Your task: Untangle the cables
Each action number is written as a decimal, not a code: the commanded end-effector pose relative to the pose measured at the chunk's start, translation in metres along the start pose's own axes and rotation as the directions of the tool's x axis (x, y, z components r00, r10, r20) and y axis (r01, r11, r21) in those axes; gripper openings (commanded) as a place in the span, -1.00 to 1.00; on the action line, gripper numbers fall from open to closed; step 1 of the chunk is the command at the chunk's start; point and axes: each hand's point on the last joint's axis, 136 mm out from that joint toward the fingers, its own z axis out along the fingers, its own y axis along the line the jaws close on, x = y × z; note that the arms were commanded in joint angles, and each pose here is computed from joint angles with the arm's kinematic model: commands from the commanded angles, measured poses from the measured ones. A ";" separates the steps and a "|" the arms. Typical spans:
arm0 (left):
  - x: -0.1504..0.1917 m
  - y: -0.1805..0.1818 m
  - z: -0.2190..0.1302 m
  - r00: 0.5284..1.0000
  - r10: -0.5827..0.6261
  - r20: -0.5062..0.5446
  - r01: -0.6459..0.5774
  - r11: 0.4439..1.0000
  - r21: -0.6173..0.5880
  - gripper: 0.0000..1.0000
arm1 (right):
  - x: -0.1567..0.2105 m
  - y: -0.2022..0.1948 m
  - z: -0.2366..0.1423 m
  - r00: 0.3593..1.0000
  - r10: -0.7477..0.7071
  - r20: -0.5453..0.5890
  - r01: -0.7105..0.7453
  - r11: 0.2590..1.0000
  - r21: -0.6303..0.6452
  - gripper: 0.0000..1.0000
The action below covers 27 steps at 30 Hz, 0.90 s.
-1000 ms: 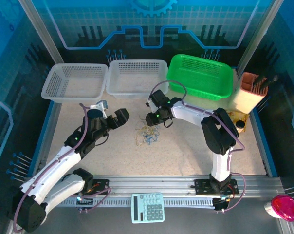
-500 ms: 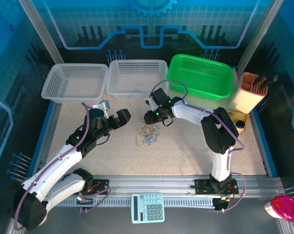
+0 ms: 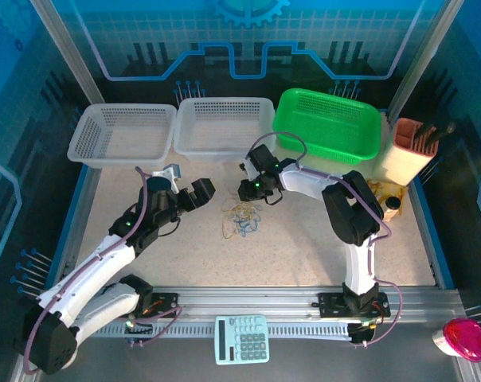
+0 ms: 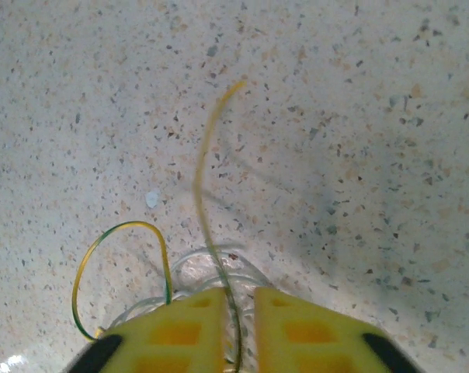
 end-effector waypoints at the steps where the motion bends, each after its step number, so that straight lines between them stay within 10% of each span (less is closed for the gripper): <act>1: 0.002 -0.001 0.004 1.000 -0.017 -0.008 0.017 1.000 0.024 0.98 | -0.015 0.012 -0.027 0.998 -0.008 0.068 0.011 0.999 -0.050 -1.00; 27: -0.028 -0.045 0.012 0.984 -0.176 0.014 0.172 0.973 0.152 0.97 | -0.021 0.091 -0.133 0.856 -0.192 0.480 0.354 0.894 -0.275 -1.00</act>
